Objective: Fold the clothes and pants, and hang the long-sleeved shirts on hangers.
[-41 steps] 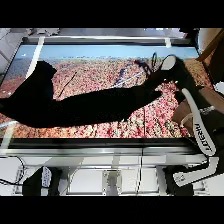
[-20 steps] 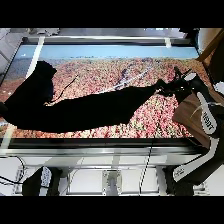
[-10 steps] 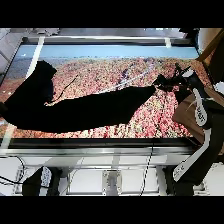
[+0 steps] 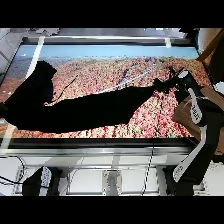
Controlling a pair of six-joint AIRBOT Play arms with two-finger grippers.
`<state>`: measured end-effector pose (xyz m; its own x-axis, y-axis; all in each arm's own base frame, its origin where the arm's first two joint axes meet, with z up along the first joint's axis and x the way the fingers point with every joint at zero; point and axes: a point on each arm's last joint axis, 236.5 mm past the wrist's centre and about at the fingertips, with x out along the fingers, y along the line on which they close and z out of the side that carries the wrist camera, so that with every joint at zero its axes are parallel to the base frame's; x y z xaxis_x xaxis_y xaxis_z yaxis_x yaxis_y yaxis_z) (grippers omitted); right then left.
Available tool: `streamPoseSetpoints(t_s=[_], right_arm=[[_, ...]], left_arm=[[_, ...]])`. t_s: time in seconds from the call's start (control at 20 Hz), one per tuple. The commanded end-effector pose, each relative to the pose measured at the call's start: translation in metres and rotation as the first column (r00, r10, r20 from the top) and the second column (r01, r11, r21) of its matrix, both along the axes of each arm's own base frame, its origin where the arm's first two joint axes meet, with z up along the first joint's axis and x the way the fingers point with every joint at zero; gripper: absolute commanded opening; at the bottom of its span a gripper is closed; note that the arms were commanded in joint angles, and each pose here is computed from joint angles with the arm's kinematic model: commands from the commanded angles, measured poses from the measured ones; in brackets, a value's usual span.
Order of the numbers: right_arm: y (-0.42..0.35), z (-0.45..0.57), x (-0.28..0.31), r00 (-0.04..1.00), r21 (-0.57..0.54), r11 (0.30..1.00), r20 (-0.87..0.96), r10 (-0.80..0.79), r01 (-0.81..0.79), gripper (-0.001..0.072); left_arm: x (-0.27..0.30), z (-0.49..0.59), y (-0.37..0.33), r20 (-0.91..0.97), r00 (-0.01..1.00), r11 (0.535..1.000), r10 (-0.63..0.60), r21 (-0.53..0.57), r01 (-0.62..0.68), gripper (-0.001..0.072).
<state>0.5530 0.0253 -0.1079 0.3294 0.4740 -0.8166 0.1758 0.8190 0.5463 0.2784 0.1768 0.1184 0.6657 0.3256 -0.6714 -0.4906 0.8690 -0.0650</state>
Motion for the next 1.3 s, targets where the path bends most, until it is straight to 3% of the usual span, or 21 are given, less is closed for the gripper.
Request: streamPoseSetpoints(t_s=[0.0, 0.25, 0.5, 0.85, 1.05, 1.25], right_arm=[[0.013, 0.021, 0.007, 0.997, 0.011, 0.998, 0.048, 0.058, -0.058, 0.0013], [-0.038, 0.162, -0.007, 0.973, -0.122, 0.981, 0.155, 0.170, -0.152, 0.0013], [-0.087, 0.267, -0.099, 0.975, -0.254, 0.961, 0.164, 0.151, -0.106, 0.0013], [-0.079, 0.232, -0.205, 0.995, -0.207, 0.973, -0.033, 0.095, -0.100, 0.0013], [-0.088, 0.158, -0.263, 0.970, -0.247, 0.963, -0.239, 0.047, -0.107, 0.0013], [-0.094, 0.100, -0.254, 0.975, -0.267, 0.963, -0.221, -0.035, -0.026, 0.0013]], left_arm=[[0.001, 0.002, 0.002, 0.009, 1.000, 1.000, 0.003, 0.007, -0.003, 0.0014], [0.017, 0.072, 0.028, 0.231, 0.969, 0.991, 0.090, 0.077, -0.110, 0.0014], [0.012, 0.115, 0.039, 0.316, 0.941, 0.980, 0.120, 0.112, -0.163, 0.0013], [-0.062, 0.021, 0.065, -0.013, 0.955, 0.954, 0.296, 0.039, -0.296, 0.0013], [-0.106, -0.076, 0.057, -0.295, 0.920, 0.966, 0.258, 0.077, -0.246, 0.0014], [-0.104, -0.108, 0.058, -0.281, 0.925, 0.967, 0.255, 0.087, -0.240, 0.0013]])
